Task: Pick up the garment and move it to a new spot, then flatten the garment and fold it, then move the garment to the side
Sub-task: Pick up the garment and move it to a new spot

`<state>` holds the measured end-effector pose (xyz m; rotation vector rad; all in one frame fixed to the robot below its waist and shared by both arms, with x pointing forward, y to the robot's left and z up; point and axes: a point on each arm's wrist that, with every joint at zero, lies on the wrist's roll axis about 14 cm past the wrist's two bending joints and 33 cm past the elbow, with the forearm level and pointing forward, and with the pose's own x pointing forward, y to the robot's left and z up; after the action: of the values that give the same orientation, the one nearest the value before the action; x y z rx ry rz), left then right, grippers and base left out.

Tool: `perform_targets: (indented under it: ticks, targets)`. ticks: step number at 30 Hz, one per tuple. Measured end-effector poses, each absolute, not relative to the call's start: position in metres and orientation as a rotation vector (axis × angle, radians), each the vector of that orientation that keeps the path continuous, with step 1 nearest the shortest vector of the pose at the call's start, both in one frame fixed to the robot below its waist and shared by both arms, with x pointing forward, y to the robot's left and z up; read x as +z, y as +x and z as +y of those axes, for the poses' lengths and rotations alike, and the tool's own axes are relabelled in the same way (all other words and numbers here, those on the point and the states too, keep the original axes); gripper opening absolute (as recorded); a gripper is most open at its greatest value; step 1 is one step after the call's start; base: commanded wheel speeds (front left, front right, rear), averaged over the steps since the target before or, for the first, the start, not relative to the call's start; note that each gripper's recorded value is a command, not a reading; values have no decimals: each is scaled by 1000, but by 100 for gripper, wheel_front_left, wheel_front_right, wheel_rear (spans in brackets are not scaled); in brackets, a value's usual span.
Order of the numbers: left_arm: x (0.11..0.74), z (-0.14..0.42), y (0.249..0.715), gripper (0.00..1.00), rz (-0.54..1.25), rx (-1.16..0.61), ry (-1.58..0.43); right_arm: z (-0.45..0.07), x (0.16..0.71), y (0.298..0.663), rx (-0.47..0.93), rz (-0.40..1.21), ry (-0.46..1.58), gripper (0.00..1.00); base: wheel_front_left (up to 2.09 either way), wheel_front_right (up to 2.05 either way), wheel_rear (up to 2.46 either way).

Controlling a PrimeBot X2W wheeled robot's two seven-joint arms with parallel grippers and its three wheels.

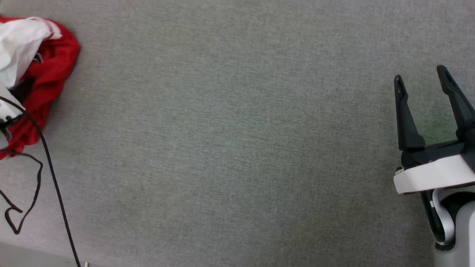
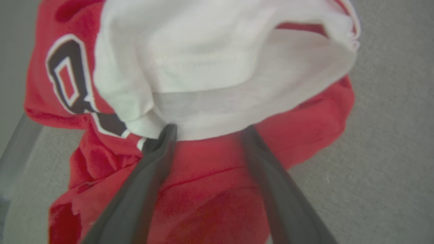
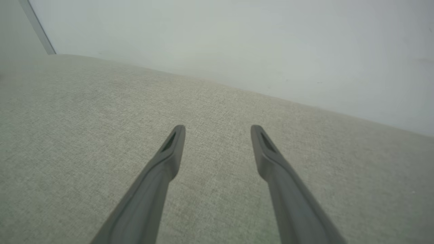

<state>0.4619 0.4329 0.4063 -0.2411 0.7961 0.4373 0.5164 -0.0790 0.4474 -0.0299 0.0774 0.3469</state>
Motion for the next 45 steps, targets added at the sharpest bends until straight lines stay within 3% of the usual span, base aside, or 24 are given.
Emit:
perform_targets:
  ticks: [7,9,10,18,31,45]
  targets:
    - [354,424,443,100,1018,472,-354,-93,427,520,314,116,-40,100,0,0,0]
    - [350,422,443,26,1033,471,-368,-95,425,520,309,121,-43,100,0,0,0]
    - [350,422,443,0,1032,471,-369,-96,425,520,308,122,-44,100,0,0,0]
    - [365,426,450,0,861,485,-290,-96,443,521,306,81,-50,100,0,0,0]
    - [506,430,477,0,209,437,-47,-90,500,493,307,-19,-20,100,0,0,0]
    - [611,336,469,0,-169,199,17,-125,551,434,221,-98,-6,100,0,0,0]
